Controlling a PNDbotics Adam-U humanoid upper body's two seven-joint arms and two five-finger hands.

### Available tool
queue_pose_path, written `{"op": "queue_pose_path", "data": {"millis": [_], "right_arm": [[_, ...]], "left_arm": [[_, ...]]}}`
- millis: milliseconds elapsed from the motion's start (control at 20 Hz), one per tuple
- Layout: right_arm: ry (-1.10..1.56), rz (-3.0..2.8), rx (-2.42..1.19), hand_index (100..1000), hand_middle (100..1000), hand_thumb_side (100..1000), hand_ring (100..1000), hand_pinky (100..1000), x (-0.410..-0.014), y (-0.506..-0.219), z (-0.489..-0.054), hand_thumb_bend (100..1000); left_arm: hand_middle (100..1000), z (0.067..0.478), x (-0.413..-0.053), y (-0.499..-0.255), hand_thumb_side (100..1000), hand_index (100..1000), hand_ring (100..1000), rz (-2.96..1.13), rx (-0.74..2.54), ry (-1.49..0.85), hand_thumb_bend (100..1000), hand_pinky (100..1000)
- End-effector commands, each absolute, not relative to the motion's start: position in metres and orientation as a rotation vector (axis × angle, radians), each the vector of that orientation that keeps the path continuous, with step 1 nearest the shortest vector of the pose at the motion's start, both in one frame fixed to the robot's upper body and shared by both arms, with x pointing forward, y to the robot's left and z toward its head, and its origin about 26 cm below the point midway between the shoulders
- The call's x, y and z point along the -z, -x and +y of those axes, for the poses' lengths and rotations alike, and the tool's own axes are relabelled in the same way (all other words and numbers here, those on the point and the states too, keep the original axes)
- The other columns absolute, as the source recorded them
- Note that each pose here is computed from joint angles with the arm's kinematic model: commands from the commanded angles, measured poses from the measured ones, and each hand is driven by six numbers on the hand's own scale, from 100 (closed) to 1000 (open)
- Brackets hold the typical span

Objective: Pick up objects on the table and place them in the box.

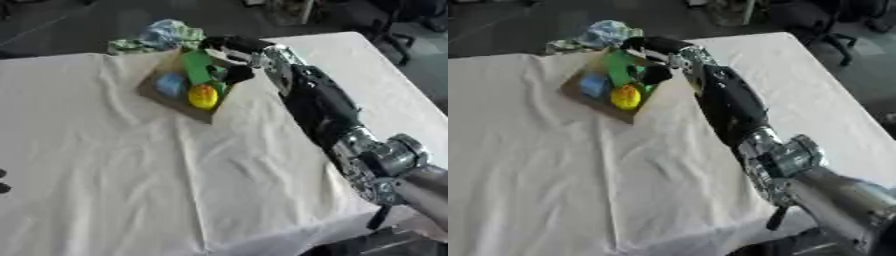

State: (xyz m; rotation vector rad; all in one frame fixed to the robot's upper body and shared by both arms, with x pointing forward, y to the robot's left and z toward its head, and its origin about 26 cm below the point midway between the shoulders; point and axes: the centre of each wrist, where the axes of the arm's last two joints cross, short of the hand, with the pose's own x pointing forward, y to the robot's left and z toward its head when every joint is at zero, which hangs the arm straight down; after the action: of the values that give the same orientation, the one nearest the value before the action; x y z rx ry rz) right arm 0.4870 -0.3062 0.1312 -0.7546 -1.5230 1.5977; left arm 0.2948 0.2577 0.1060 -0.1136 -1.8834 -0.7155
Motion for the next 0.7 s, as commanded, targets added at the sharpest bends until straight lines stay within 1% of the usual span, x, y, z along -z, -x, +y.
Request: {"op": "queue_pose_path", "data": {"millis": [50,250,300,350,450,550,600,700], "right_arm": [[0.84,-1.516,-1.614,1000,1000,597,994,944,-0.158,-0.489,-0.319,100],[0.877,-1.557,-1.601,1000,1000,490,990,942,-0.17,-0.488,-0.324,100],[0.889,-1.584,-1.591,1000,1000,436,986,939,-0.175,-0.487,-0.326,100],[0.901,-1.618,-1.579,1000,1000,405,985,938,-0.18,-0.486,-0.329,100],[0.916,-1.708,-1.545,1000,1000,288,965,920,-0.192,-0.482,-0.337,100],[0.91,-1.849,-1.487,1000,1000,137,953,911,-0.203,-0.475,-0.346,100],[0.906,-1.921,-1.457,1000,990,100,942,902,-0.208,-0.47,-0.351,100],[0.885,-2.084,-1.358,1000,967,100,921,879,-0.215,-0.455,-0.362,100]], "left_arm": [[606,0.258,-0.111,-0.294,942,838,583,-1.899,0.722,0.107,100,692],[606,0.259,-0.11,-0.294,943,838,584,-1.895,0.722,0.104,100,692],[606,0.259,-0.11,-0.294,944,837,583,-1.893,0.722,0.102,100,692],[606,0.26,-0.109,-0.294,943,837,584,-1.89,0.721,0.1,100,692],[606,0.262,-0.107,-0.293,944,837,584,-1.883,0.718,0.093,100,693],[607,0.264,-0.105,-0.291,938,837,584,-1.876,0.71,0.083,100,693],[607,0.265,-0.104,-0.291,935,837,585,-1.875,0.704,0.079,100,692],[607,0.268,-0.103,-0.289,926,835,585,-1.874,0.686,0.067,100,691]]}}
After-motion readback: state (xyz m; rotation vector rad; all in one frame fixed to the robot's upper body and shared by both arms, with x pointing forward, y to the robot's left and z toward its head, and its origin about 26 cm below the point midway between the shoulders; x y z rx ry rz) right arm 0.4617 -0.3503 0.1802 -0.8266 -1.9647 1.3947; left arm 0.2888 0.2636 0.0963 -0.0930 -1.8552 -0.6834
